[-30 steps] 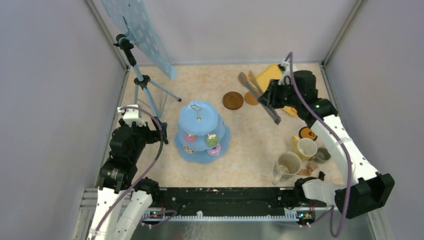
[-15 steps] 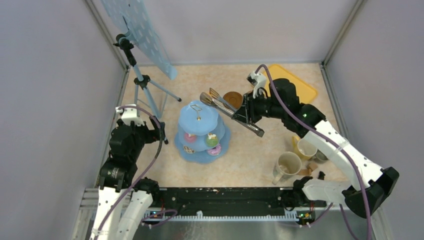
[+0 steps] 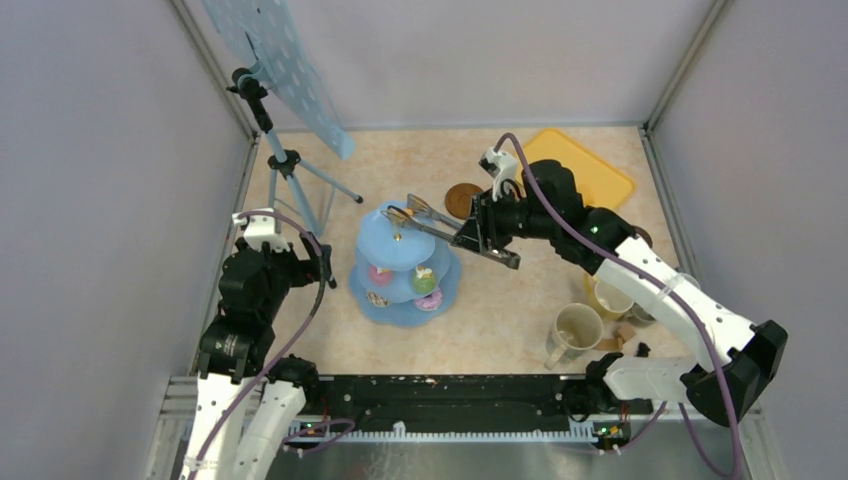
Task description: Serve the afternoon tea
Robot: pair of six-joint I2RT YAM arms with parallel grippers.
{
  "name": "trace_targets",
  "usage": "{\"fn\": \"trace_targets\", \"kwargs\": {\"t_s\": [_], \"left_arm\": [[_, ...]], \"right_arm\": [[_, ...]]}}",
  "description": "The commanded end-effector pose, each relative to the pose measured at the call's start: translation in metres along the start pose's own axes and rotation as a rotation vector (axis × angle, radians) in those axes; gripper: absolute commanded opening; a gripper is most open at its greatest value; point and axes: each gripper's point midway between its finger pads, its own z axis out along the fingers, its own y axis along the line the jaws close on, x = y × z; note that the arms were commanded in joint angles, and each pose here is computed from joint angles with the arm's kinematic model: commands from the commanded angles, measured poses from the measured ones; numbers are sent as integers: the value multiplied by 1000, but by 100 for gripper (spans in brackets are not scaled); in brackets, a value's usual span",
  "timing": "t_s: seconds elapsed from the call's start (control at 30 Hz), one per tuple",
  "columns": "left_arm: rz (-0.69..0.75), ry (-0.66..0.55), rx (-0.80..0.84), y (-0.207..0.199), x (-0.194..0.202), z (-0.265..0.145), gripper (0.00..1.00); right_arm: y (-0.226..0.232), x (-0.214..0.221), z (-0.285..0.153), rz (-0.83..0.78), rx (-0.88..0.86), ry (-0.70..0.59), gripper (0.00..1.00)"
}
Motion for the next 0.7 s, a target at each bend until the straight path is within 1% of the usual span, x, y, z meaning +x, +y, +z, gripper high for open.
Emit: {"fn": "trace_targets", "kwargs": {"t_s": [0.0, 0.1, 0.23, 0.27, 0.33, 0.4, 0.47, 0.57, 0.67], "left_arm": [[-3, -50, 17, -4, -16, -2, 99], [-2, -51, 20, -5, -16, -2, 99], [3, -57, 24, -5, -17, -3, 99], [4, -59, 25, -5, -17, -3, 99], [6, -59, 27, -6, -17, -3, 99], [8, -62, 31, -7, -17, -3, 99], [10, -67, 37, -8, -17, -4, 99], [13, -71, 46, -10, -16, -5, 99], [16, -75, 57, -13, -17, -5, 99]], "right_arm": [[8, -16, -1, -14, -12, -57, 45], [7, -27, -11, -23, 23, -100, 49], [6, -52, -32, -36, 89, -192, 51], [4, -58, -38, -41, 114, -214, 51], [-11, -70, -53, -32, 231, -256, 50], [-42, -81, -76, -15, 405, -306, 47], [-70, -85, -96, 12, 527, -340, 47], [-122, -79, -122, 67, 690, -347, 46], [-178, -60, -139, 134, 835, -321, 46]]}}
